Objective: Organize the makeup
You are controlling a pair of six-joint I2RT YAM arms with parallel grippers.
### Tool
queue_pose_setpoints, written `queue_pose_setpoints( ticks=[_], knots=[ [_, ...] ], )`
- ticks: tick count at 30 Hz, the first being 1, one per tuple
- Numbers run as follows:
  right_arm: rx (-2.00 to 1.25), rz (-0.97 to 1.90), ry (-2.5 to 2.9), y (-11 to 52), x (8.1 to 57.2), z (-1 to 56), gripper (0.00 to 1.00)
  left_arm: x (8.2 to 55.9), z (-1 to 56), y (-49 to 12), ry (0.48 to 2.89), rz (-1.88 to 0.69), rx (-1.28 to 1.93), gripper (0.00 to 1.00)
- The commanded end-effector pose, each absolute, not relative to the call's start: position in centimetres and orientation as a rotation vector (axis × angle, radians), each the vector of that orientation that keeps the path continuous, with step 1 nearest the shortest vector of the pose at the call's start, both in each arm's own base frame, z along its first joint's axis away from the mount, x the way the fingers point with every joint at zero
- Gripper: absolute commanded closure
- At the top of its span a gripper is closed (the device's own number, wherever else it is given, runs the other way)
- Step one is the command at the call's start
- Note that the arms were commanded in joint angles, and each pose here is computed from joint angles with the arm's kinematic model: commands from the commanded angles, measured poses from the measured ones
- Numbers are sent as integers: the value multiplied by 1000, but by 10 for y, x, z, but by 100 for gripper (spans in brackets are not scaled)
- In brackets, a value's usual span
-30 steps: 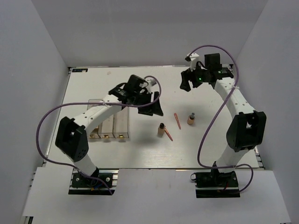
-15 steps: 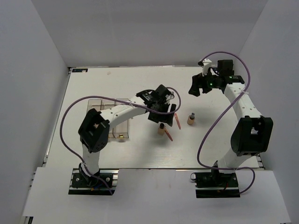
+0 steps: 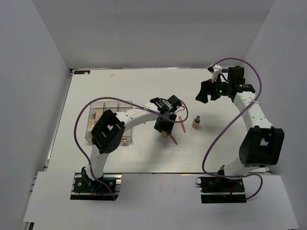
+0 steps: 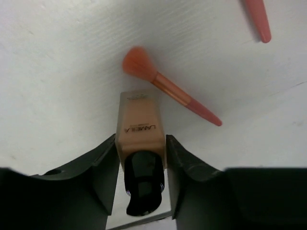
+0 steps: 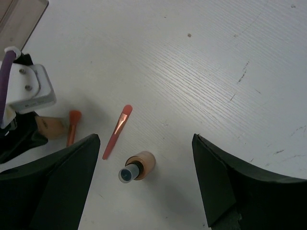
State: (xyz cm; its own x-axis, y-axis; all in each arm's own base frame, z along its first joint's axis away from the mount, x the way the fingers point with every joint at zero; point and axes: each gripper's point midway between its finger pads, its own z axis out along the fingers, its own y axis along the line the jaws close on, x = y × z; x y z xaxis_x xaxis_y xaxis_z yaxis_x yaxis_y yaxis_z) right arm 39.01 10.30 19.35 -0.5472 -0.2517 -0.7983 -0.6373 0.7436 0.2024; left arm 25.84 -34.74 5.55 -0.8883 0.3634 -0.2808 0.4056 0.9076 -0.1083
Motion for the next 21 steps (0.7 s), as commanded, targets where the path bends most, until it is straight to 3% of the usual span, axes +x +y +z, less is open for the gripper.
queue_pose_setpoints(
  ticks=[1, 3, 4, 7, 12, 19, 21],
  knots=[
    [-683, 622, 2067, 107, 387, 212, 17, 274, 85, -353, 2721, -248, 550, 51],
    [-684, 625, 2068, 106, 385, 210, 18, 275, 90, -355, 2705, -261, 547, 61],
    [-690, 626, 2062, 107, 384, 212, 18, 276, 94, -354, 2695, -266, 541, 75],
    [-699, 639, 2064, 108, 379, 209, 21, 279, 108, -350, 2662, -257, 504, 94],
    [-820, 667, 2024, 114, 358, 202, 33, 304, 148, -316, 2547, -225, 322, 100],
    [-990, 752, 1985, 127, 325, 198, 64, 342, 197, -225, 2422, -112, 18, 100],
    [-1018, 759, 1979, 130, 319, 194, 69, 353, 199, -196, 2408, -77, -69, 100]
  ],
)
